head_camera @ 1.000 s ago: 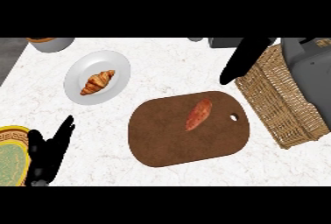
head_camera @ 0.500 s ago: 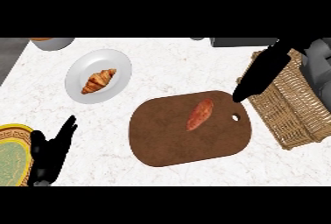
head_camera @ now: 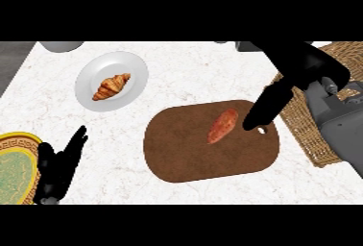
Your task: Pick the sweet potato from the cutting board and place it in the basket
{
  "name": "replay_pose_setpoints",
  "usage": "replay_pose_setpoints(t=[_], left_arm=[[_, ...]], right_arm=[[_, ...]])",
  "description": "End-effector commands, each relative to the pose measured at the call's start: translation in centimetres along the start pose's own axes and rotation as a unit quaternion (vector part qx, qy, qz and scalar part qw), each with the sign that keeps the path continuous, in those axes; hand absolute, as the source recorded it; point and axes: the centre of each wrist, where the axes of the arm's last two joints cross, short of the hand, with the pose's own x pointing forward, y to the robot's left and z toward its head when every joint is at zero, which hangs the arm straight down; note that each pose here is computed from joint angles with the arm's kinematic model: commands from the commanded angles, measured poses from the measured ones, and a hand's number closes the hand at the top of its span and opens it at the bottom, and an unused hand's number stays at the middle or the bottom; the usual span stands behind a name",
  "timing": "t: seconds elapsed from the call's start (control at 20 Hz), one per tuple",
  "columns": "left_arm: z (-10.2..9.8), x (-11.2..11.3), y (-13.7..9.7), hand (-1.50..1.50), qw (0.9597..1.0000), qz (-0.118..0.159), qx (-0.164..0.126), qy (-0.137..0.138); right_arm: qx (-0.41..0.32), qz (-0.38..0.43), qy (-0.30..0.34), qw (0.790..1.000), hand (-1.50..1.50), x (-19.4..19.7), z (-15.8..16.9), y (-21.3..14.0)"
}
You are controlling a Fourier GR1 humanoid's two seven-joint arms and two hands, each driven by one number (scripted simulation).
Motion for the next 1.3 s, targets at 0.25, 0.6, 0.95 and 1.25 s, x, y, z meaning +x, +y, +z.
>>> replay_pose_setpoints(t=[0.25, 0.6, 0.95, 1.25], left_arm=[[1.0, -2.8, 0.1, 0.00, 0.9976, 0.015, -0.012, 0.066], [0.5, -2.3, -1.2, 0.00, 0.9976, 0.006, -0.006, 0.069], [-0.6, -2.0, -0.4, 0.00, 0.9977, 0.007, -0.008, 0.066], [0.3, -1.9, 1.3, 0.00, 0.9976, 0.002, -0.013, 0.069]], right_arm=[[0.017, 0.015, 0.095, 0.995, -1.50, -1.1, -2.0, 5.6], [0.029, 0.008, 0.092, 0.995, -1.50, -0.6, -1.7, 7.0], [0.018, 0.015, 0.092, 0.995, -1.50, -3.5, -3.5, 9.6], [0.008, 0.011, 0.098, 0.995, -1.50, -3.3, -4.1, 12.5]])
